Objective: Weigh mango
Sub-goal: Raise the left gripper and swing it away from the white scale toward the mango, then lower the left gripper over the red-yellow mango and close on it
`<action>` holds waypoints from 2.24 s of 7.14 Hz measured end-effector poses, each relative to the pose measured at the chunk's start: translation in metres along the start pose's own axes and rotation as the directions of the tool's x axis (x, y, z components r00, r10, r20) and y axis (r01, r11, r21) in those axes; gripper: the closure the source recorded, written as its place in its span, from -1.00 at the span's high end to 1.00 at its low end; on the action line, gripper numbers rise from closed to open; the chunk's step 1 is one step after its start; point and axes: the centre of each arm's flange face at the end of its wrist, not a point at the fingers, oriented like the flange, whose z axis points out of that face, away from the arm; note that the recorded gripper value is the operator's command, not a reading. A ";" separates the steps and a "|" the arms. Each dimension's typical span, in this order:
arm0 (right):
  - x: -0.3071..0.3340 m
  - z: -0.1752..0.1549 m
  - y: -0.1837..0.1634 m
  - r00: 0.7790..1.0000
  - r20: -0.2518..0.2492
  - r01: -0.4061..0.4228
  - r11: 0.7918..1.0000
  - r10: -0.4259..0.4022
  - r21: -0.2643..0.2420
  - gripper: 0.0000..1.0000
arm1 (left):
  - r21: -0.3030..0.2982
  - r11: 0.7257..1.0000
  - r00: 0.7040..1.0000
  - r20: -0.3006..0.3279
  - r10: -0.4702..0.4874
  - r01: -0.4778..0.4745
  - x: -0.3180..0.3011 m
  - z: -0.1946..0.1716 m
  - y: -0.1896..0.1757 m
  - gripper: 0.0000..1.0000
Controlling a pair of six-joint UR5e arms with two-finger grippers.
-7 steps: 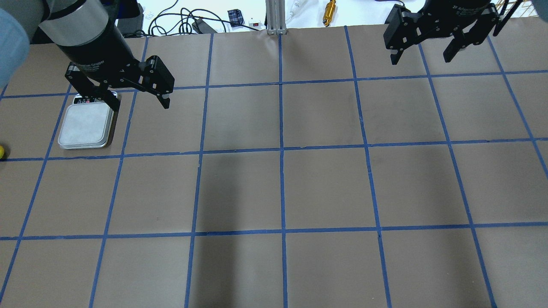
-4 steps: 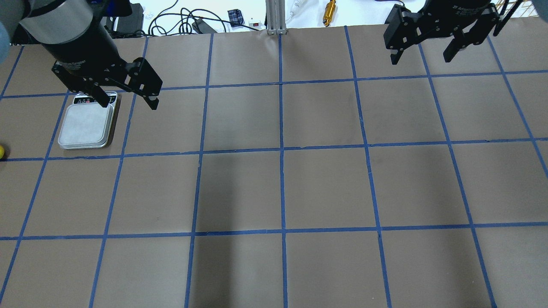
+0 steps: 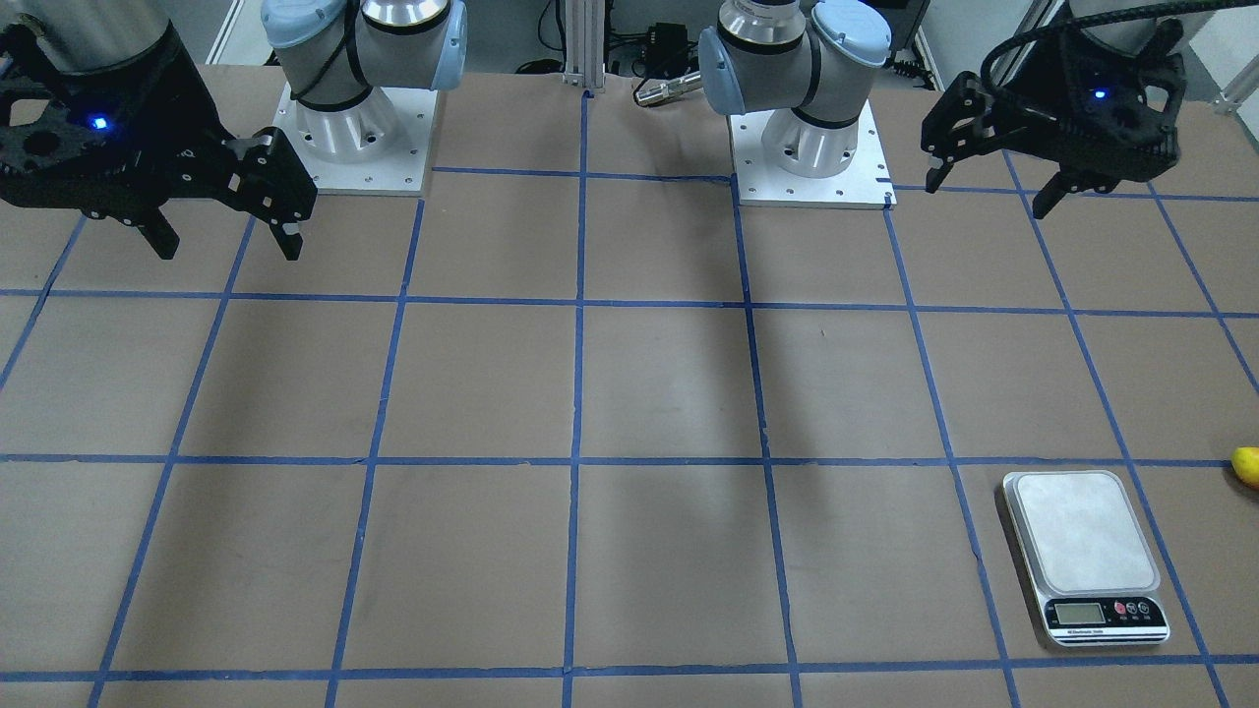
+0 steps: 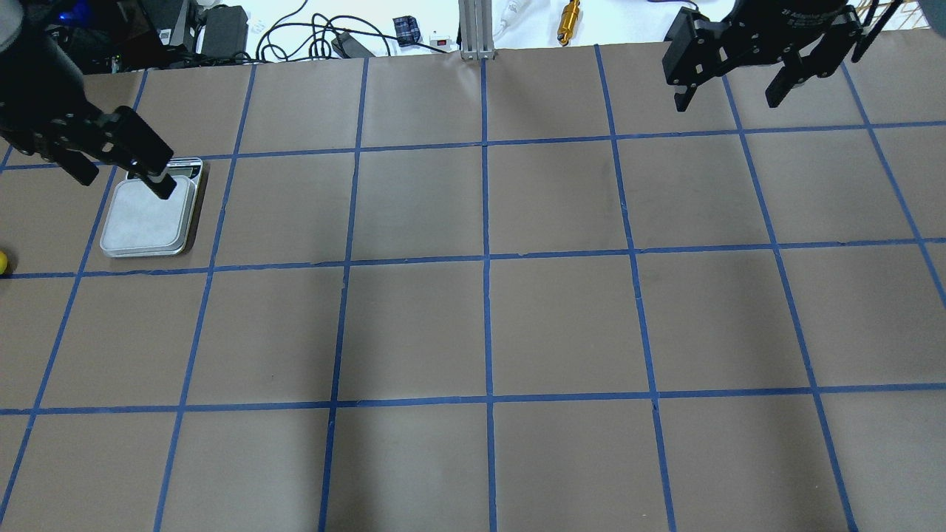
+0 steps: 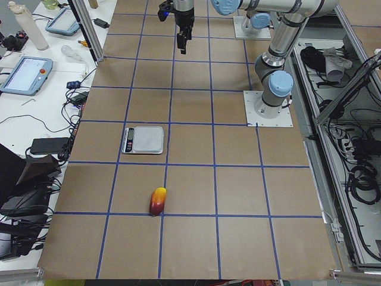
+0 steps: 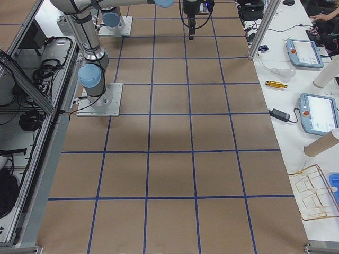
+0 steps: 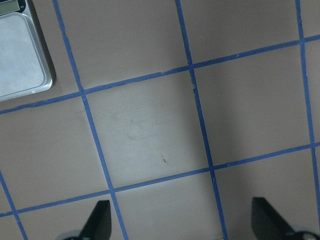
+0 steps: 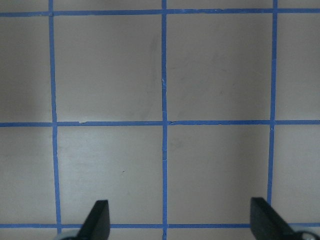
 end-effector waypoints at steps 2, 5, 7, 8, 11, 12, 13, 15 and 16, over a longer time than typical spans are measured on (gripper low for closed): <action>0.000 0.000 0.000 1.000 0.000 0.000 1.000 0.000 0.000 1.00 | -0.010 0.996 0.996 -0.032 0.087 -0.087 -0.083 -0.001 0.034 1.00; 0.000 0.000 0.000 1.000 0.000 0.000 1.000 0.000 0.000 1.00 | -0.015 0.982 0.980 -0.066 0.186 -0.188 -0.197 0.020 0.079 1.00; 0.000 0.000 0.000 1.000 0.000 0.000 1.000 0.000 -0.001 1.00 | 0.017 0.918 0.917 -0.028 0.397 -0.397 -0.303 0.070 0.094 1.00; 0.000 0.000 0.000 1.000 0.000 0.000 1.000 0.000 -0.001 1.00 | 0.016 0.869 0.869 0.021 0.495 -0.495 -0.346 0.098 0.089 1.00; 0.000 0.000 0.000 1.000 0.000 -0.001 1.000 0.001 0.000 1.00 | -0.015 0.713 0.710 0.081 0.700 -0.701 -0.443 0.154 0.063 1.00; 0.000 0.000 0.000 1.000 0.000 -0.001 1.000 0.001 0.000 1.00 | -0.020 0.666 0.663 0.082 0.744 -0.746 -0.470 0.171 0.054 1.00; 0.000 0.000 0.000 1.000 0.000 0.000 1.000 0.000 0.001 1.00 | -0.023 0.621 0.618 0.084 0.782 -0.783 -0.495 0.187 0.047 1.00; 0.000 0.000 0.000 1.000 0.000 0.000 1.000 0.000 0.001 1.00 | -0.030 0.531 0.527 0.088 0.845 -0.847 -0.527 0.219 0.036 1.00; 0.000 0.000 0.000 1.000 0.000 0.000 1.000 0.000 0.001 1.00 | -0.042 0.463 0.458 0.093 0.884 -0.885 -0.537 0.234 0.032 1.00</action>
